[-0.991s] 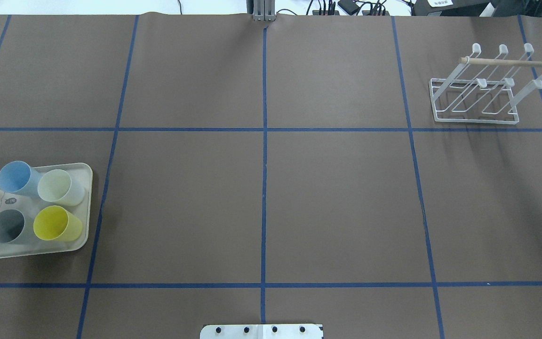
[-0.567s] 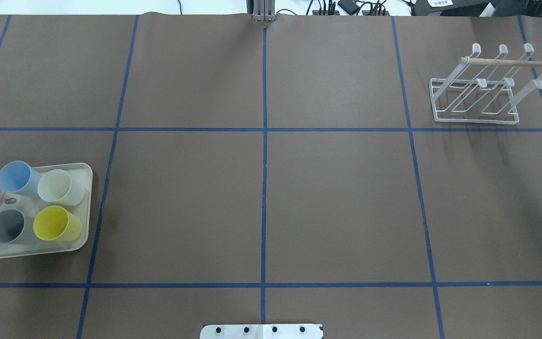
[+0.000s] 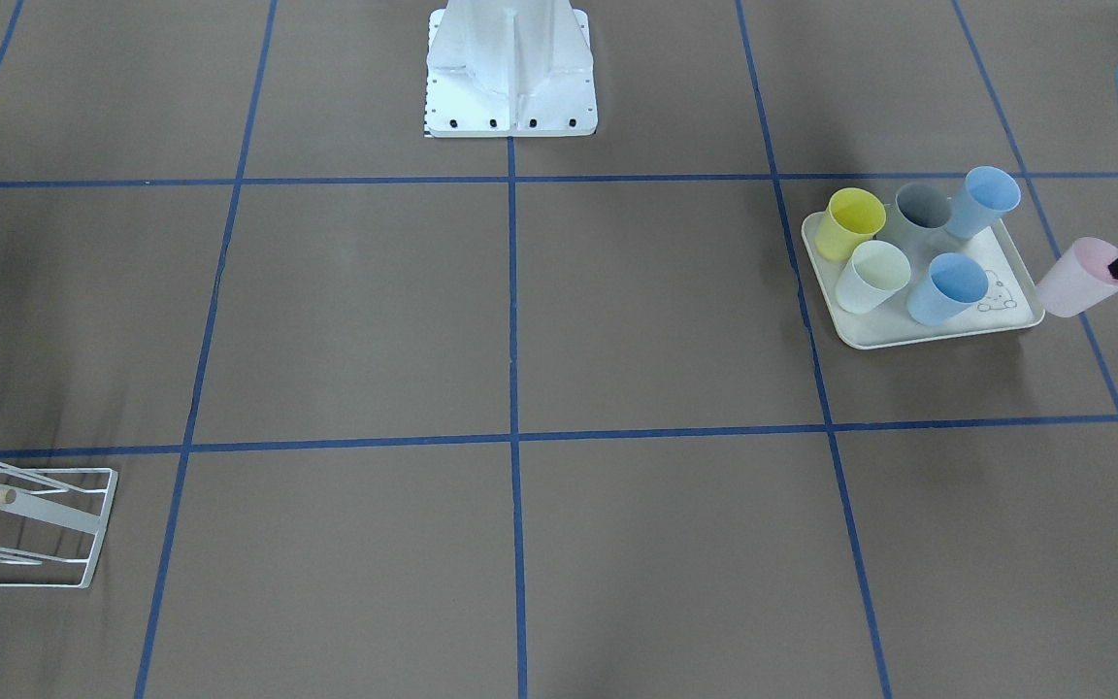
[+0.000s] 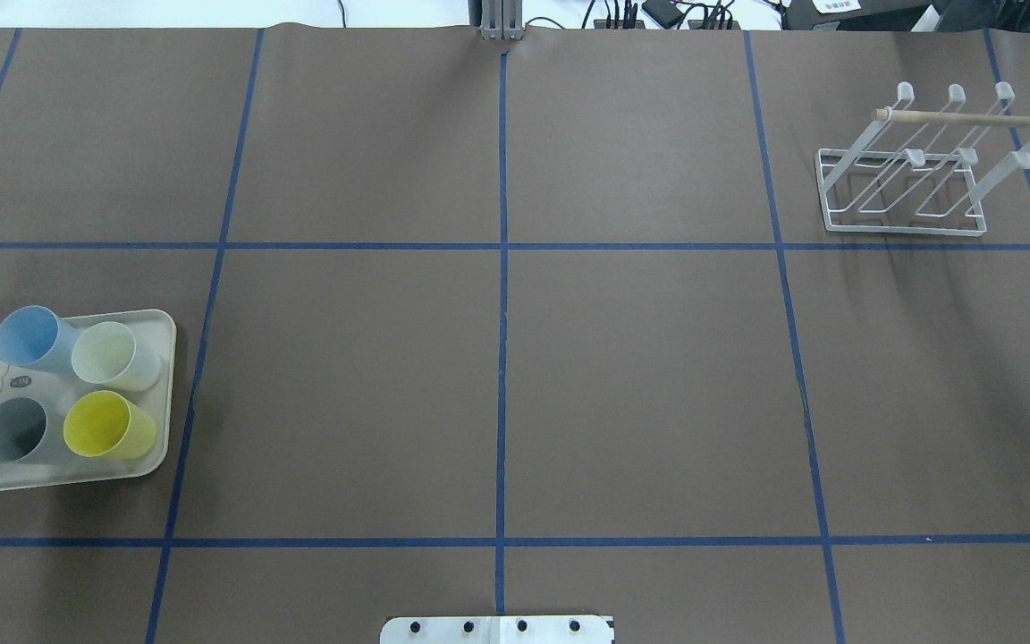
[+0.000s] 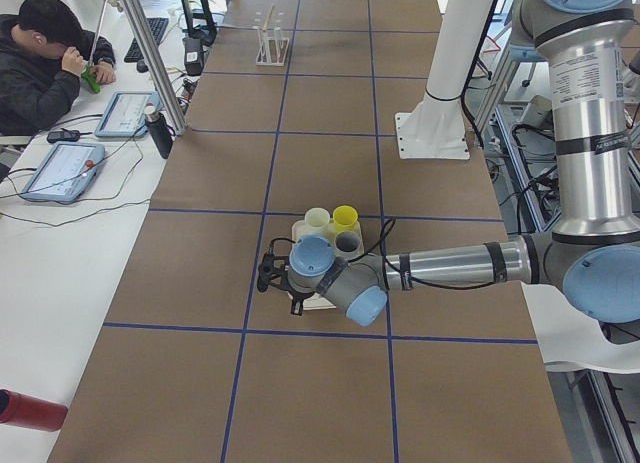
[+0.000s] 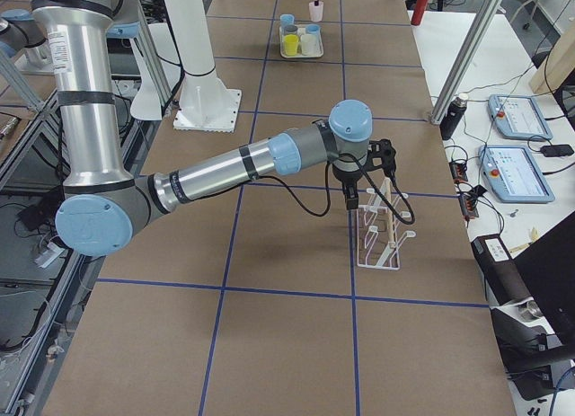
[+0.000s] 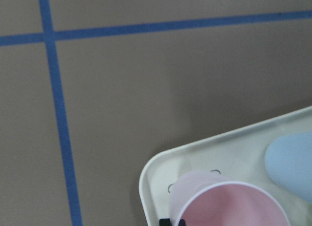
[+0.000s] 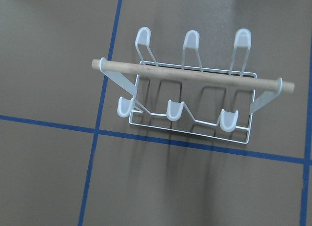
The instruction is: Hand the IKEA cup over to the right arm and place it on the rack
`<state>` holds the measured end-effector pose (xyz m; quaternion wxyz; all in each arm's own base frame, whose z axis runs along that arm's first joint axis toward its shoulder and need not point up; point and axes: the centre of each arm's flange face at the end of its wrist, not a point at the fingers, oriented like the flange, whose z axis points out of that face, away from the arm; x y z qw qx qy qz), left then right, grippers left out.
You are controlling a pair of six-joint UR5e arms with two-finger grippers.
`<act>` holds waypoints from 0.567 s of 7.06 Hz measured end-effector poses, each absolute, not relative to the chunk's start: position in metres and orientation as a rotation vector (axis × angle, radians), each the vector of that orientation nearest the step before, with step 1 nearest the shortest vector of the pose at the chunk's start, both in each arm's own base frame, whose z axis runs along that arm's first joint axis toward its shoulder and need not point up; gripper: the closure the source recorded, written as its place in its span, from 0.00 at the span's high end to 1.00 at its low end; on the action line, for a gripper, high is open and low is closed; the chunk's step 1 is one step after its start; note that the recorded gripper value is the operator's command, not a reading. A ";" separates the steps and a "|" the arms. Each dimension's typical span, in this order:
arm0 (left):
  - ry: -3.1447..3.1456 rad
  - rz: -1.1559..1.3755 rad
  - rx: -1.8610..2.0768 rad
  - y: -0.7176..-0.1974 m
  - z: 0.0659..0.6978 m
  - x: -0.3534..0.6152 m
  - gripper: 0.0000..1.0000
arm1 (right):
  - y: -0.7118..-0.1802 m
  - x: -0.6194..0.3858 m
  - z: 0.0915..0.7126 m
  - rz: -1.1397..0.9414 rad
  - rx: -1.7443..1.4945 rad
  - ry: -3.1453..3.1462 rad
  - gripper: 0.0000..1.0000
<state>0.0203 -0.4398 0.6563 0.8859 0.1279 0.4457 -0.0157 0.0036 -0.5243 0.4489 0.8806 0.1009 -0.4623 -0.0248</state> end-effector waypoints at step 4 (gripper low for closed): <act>0.805 -0.315 0.474 -0.523 0.580 -0.036 0.00 | -0.564 -0.038 0.368 -0.045 0.281 -0.954 1.00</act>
